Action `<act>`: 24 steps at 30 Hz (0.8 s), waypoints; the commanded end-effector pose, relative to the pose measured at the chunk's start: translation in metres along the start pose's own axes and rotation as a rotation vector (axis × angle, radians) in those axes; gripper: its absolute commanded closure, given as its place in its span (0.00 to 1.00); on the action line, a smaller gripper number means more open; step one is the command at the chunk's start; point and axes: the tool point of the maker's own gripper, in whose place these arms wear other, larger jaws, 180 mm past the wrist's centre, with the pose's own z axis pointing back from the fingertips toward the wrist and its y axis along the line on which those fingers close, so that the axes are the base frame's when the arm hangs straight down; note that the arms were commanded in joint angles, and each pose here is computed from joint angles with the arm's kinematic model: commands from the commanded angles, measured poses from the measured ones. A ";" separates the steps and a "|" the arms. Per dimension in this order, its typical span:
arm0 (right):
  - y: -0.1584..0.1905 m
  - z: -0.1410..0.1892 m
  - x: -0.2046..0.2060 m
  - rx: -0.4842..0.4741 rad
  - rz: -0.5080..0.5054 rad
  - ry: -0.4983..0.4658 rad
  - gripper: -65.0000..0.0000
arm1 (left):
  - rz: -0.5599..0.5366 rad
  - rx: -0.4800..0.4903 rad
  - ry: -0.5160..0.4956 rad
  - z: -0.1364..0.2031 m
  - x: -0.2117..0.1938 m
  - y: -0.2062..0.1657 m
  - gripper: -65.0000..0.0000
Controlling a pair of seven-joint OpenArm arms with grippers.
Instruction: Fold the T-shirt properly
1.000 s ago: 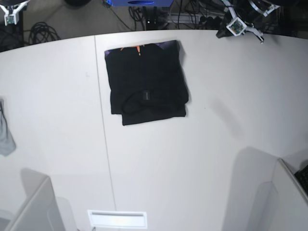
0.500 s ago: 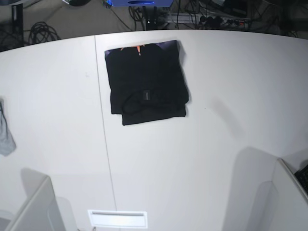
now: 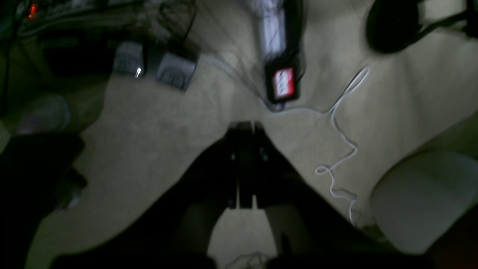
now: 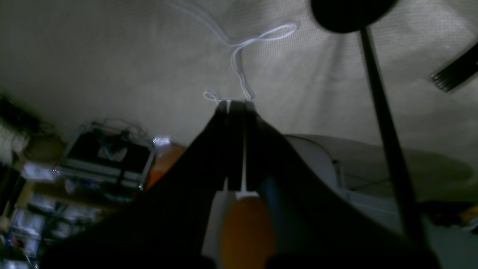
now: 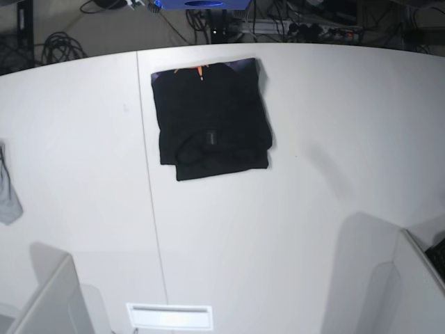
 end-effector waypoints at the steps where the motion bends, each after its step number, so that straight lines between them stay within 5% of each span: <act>1: 0.013 -0.005 -0.015 0.023 -0.010 0.015 1.00 | 0.011 0.008 -0.015 0.000 0.002 0.003 1.00; 11: 0.023 -0.022 0.016 0.016 -0.097 -0.218 1.00 | -0.009 0.014 -0.100 -0.021 0.071 0.010 1.00; 24: 0.021 -0.021 0.018 0.012 -0.101 -0.227 1.00 | -0.007 -0.007 -0.119 -0.026 0.078 -0.003 1.00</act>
